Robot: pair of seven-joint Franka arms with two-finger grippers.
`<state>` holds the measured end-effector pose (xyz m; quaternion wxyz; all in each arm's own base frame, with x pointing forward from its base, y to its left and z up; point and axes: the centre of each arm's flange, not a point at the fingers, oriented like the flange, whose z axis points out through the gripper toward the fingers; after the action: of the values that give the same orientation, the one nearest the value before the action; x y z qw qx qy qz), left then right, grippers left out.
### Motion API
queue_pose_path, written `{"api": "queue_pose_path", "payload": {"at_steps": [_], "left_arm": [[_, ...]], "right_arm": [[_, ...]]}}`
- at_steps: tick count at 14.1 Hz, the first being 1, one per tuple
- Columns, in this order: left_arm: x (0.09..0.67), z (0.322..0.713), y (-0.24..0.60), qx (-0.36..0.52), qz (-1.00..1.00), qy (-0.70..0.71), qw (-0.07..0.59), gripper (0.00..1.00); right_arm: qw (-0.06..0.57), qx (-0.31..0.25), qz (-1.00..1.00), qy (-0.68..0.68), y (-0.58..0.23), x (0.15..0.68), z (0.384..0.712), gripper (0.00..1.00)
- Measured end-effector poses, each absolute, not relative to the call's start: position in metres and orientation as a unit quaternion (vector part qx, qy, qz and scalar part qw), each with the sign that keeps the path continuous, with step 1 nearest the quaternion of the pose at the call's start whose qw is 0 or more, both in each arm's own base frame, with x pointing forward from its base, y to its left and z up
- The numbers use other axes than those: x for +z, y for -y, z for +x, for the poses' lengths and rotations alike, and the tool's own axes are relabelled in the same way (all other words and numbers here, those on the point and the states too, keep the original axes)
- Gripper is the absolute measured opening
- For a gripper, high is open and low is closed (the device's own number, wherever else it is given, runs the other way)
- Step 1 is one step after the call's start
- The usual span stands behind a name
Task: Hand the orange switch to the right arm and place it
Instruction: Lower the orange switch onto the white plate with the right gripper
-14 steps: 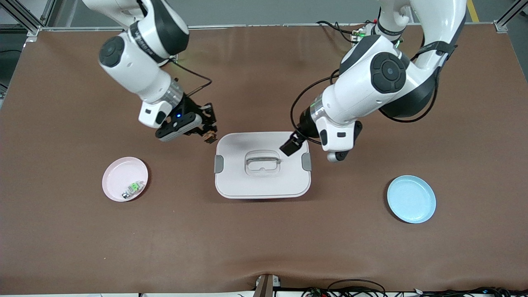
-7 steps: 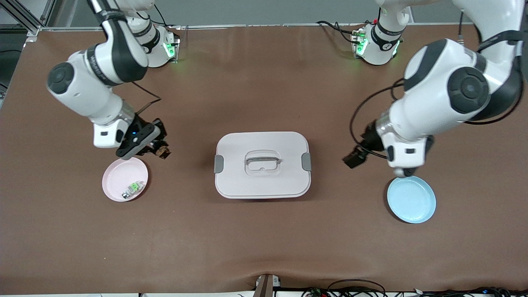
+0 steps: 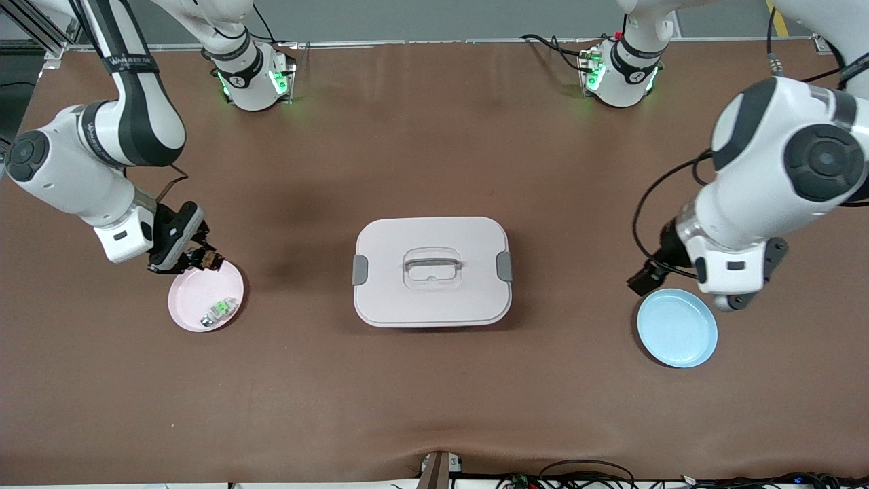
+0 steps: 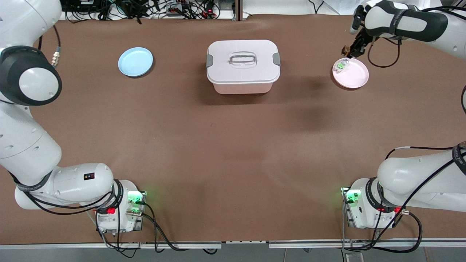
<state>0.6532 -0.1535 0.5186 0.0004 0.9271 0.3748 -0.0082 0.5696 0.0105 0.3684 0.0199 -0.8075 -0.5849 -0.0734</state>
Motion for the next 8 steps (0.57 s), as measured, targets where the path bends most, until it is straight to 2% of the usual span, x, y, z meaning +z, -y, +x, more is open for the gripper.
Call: {"api": "queue_pose_path", "payload": {"at_steps": [4, 8], "left_arm": [[0.528, 0.666, 0.064, 0.0, 0.946, -0.323, 0.002, 1.0], [0.532, 0.667, 0.009, 0.004, 0.967, -0.256, 0.001, 1.0]], "right_arm": [[-0.021, -0.068, -0.758, 0.649, 0.016, 0.342, 0.575, 0.42], [-0.029, -0.077, -0.725, 0.684, 0.055, 0.295, 0.576, 0.42]]}}
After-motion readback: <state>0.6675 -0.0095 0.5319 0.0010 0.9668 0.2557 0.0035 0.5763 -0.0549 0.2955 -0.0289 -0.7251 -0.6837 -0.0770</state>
